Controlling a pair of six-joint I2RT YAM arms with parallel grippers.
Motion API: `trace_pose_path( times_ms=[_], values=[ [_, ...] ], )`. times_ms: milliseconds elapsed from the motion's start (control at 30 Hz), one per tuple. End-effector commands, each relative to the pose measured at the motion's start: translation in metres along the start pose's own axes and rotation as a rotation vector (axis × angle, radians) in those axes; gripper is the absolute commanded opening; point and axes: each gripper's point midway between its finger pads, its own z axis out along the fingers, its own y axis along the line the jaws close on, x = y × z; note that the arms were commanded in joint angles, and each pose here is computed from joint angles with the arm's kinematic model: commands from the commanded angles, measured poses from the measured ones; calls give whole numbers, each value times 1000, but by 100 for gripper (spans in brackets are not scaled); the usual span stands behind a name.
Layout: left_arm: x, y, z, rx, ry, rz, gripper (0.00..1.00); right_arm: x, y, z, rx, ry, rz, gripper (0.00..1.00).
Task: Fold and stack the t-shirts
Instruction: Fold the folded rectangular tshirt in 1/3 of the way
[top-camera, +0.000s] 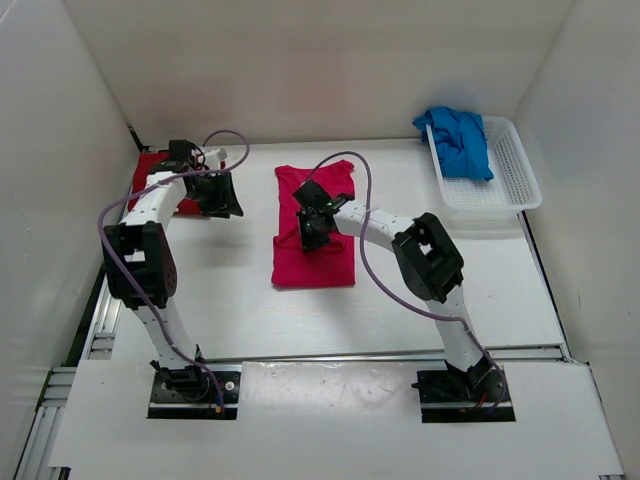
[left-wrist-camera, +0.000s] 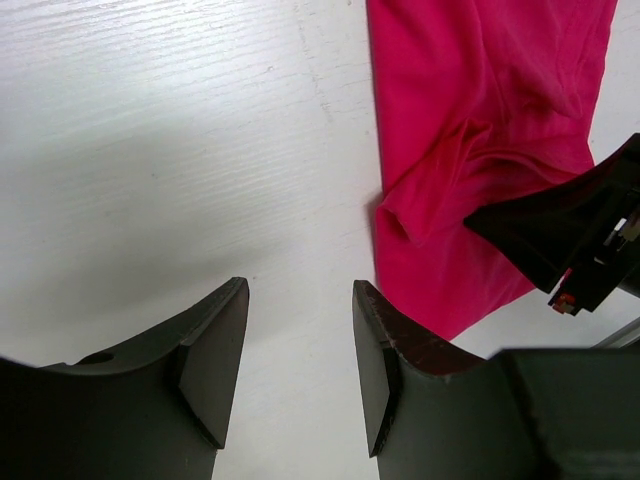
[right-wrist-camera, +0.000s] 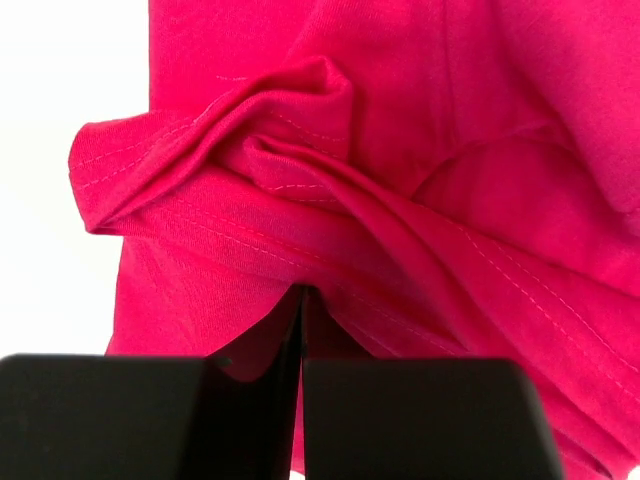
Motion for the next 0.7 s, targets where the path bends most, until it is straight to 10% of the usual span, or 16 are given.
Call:
trace_pose_path(
  times_ms=[0, 667],
  values=[
    [-15, -10, -26, -2, -82, 41, 57, -13, -8, -6, 82, -47, 11, 0],
    [-2, -6, -21, 13, -53, 17, 58, -112, -61, -7, 344, -298, 112, 1]
  ],
)
